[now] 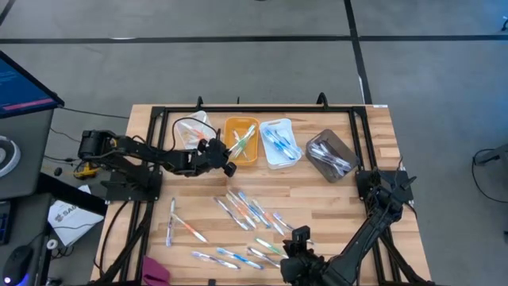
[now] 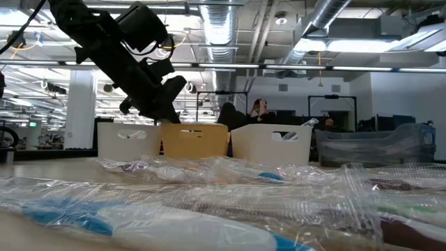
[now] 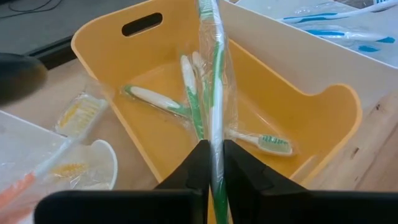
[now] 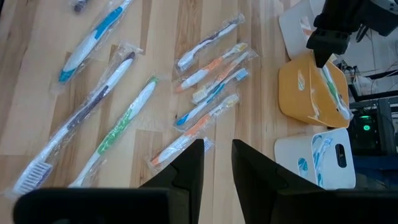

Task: Pick & Place Toothbrushes
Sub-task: Put the white green toothbrush into the yellow bin

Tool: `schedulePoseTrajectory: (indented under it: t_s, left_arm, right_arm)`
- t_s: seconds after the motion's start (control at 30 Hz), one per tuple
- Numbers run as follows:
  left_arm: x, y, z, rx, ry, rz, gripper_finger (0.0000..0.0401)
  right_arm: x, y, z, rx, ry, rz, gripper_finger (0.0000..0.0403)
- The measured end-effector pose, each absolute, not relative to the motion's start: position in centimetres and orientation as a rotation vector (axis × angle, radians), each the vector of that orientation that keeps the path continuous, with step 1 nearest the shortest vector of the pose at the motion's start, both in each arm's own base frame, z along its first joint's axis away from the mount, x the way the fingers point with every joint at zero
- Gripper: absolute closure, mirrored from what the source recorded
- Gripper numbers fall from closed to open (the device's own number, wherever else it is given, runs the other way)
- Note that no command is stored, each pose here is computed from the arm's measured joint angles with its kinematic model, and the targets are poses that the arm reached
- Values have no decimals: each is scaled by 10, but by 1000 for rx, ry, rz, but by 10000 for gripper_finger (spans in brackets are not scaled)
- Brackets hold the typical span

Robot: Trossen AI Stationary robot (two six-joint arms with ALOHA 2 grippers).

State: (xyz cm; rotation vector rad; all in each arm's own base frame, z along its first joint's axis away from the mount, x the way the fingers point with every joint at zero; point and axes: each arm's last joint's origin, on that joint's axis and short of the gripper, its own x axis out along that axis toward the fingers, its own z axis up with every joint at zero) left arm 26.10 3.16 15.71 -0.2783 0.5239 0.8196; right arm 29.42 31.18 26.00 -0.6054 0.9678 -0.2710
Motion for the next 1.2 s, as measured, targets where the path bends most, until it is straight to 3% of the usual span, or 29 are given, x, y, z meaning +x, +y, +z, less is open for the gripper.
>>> schedulePoseTrajectory:
  t_s: [0.83, 1.2]
  left_arm:
    - [260, 44, 156, -314, 536, 822, 367]
    - [260, 44, 156, -310, 539, 819, 324]
  right_arm:
    - [295, 312, 260, -604, 968, -272, 327]
    - [294, 312, 260, -605, 968, -272, 327]
